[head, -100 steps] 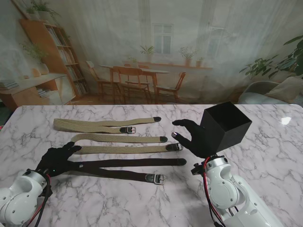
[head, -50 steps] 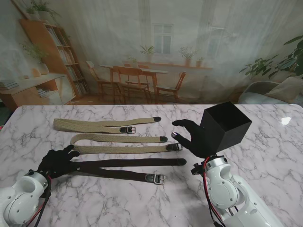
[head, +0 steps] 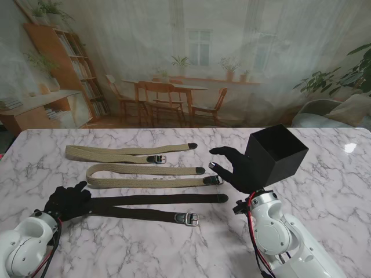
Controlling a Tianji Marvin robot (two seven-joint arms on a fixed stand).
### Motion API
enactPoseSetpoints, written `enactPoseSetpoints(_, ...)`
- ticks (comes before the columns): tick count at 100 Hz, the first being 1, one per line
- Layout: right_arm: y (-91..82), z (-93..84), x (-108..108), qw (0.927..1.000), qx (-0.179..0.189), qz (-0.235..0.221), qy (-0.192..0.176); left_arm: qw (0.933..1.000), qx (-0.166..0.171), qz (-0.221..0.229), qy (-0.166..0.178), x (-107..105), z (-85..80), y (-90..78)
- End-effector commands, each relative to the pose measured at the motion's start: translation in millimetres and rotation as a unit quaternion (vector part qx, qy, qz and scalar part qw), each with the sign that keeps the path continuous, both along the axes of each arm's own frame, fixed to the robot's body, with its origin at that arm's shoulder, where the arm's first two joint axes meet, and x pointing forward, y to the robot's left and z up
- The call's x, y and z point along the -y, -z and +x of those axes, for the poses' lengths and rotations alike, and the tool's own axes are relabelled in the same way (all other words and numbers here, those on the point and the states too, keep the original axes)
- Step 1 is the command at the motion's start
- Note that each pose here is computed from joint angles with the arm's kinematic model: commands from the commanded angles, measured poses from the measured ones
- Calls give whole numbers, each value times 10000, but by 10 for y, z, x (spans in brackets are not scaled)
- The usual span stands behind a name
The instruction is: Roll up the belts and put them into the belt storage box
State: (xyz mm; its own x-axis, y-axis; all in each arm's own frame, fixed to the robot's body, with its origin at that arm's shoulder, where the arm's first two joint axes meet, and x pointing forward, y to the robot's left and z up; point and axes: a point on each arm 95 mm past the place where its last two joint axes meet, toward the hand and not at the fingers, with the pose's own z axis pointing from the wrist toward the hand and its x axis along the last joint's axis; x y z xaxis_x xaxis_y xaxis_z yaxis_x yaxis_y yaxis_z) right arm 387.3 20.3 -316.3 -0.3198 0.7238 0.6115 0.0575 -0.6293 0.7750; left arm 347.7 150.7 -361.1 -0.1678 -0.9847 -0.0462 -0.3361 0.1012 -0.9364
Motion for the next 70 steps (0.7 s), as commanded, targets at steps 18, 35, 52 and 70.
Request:
enactPoseSetpoints(18,20,-7,-12,10000,-31,-19,16,9997,-112,222,74,2,-22,36)
enactPoseSetpoints(35,22,-8,-15,10000,-32,-27,17,9991,-112,361,193,10,-48,51)
enactPoseSetpoints(52,25,-6,-18,10000,-37,-31,10,9975,-96,612,337,25,-108,79)
enactPoseSetpoints(70,26,-5,-19,10000,-37,-33,6,9949,-157,913,394,39,-154,118)
